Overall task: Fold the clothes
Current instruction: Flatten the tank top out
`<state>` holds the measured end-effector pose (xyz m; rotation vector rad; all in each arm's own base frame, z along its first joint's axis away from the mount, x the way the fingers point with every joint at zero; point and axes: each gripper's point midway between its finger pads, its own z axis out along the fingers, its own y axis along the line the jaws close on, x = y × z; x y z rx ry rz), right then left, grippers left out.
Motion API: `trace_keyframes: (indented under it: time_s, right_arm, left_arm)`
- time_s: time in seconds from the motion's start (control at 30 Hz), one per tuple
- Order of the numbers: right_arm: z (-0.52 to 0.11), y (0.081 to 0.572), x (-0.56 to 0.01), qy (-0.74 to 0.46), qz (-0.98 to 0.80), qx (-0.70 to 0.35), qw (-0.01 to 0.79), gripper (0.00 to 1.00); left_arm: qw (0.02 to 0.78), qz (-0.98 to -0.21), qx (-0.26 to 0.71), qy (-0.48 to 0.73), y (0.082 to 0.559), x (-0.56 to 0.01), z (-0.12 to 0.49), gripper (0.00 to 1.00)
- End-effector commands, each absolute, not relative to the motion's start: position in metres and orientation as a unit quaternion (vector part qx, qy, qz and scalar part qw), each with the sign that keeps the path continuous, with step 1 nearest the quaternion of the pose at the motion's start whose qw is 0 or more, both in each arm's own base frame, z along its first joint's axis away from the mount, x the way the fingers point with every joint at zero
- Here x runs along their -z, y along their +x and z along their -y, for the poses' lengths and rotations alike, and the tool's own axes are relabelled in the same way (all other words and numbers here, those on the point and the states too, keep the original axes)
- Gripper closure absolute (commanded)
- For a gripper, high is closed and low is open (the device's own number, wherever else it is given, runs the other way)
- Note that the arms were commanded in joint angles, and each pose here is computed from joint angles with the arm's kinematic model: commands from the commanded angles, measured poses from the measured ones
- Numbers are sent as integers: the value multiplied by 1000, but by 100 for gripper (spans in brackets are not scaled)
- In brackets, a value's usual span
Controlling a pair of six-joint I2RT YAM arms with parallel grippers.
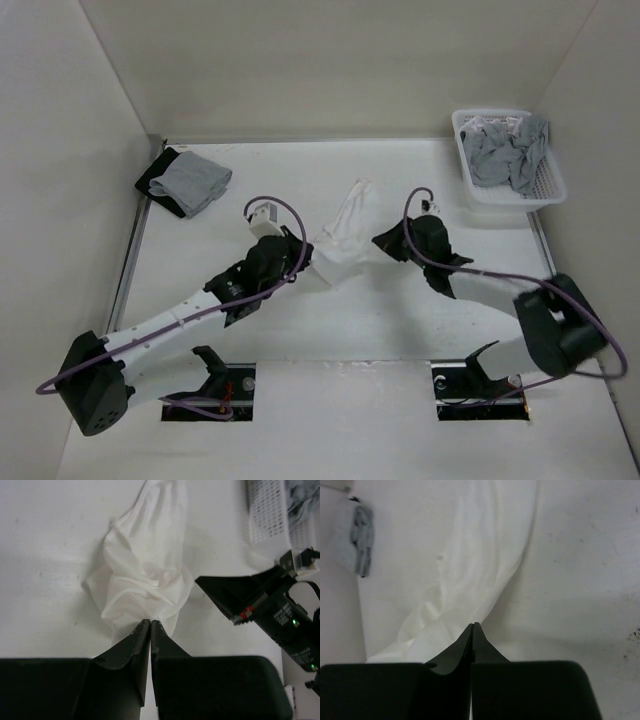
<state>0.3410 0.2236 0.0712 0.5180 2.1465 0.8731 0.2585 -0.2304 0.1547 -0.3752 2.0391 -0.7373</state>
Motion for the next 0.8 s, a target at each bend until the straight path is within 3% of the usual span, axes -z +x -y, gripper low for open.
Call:
trace_keyframes:
  time_s: [0.0,0.17,0.3,0.43,0.6,0.77]
  right_arm:
    - [-220,337,-191,154,-772,-397,471,100]
    - [-194,277,-311,92,-740,-380,547,100]
    - [-182,237,-349,77,-723,-399,559,99]
    - [-204,220,-286,70,-763,-404,499,93]
    - [-258,207,-167,55,-835,-384,391,56]
    - [-302,209,-115,45,-861,-366,351,42]
  left_arm:
    - [553,-753,332,-135,284,-259,225,97]
    - [617,-698,340,-132,287,-332,208,97]
    - [627,-692,328,-139,278,-330,195,96]
    - [597,-736,283,-151,271,-266,179,96]
    - [560,-765,248,-198,264,-204,148,95]
    - [553,-763,230,-243,259,-183,113,95]
